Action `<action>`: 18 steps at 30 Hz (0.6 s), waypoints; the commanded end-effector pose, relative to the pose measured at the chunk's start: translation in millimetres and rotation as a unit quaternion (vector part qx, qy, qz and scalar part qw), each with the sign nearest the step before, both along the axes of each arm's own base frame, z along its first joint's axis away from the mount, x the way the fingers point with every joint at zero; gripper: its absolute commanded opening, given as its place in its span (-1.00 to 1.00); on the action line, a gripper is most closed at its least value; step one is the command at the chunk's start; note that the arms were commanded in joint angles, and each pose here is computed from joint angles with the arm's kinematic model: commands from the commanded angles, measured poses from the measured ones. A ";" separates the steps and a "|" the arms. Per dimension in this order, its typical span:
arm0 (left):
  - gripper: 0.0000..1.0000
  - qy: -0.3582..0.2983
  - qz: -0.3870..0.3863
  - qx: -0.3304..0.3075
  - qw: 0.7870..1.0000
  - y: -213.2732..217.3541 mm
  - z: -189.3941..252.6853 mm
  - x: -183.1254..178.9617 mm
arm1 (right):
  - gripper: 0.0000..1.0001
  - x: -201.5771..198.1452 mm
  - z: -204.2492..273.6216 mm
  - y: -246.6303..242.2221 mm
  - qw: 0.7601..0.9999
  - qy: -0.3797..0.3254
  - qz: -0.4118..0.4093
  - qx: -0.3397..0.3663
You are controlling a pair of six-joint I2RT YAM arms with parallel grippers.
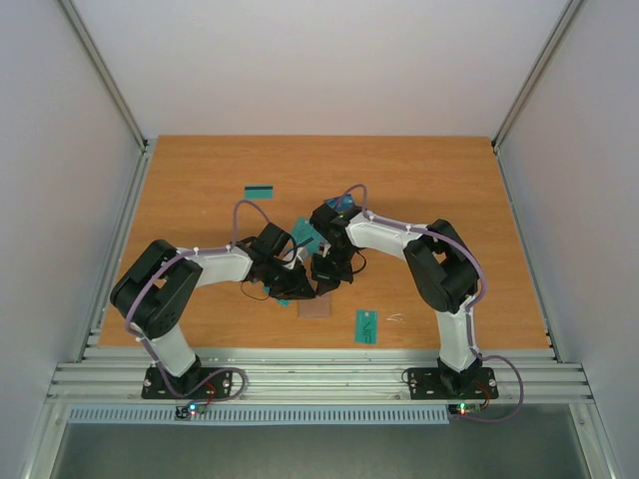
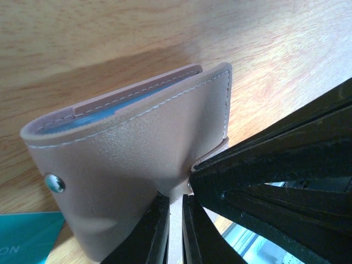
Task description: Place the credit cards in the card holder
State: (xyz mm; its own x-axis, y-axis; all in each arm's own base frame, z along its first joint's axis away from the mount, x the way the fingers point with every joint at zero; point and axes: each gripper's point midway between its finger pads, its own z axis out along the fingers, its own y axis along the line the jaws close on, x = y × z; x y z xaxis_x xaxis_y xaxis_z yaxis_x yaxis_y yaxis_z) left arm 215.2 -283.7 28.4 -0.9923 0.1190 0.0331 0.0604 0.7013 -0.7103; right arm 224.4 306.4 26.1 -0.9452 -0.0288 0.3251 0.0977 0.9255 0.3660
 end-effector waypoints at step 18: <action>-0.05 -0.116 -0.027 0.059 0.991 20.9 86.6 6.7 | 0.32 22.2 85.6 -14.6 0.984 -0.158 0.076 -0.038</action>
State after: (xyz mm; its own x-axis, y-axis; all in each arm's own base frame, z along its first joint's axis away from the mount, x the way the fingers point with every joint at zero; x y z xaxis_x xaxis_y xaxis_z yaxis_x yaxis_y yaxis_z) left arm 209.4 -268.5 68.1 -0.9882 0.1488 -0.0356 0.1376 0.7624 -0.6323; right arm 233.0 297.9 50.8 -0.9758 -0.1175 0.1842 -0.0662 0.9625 0.2630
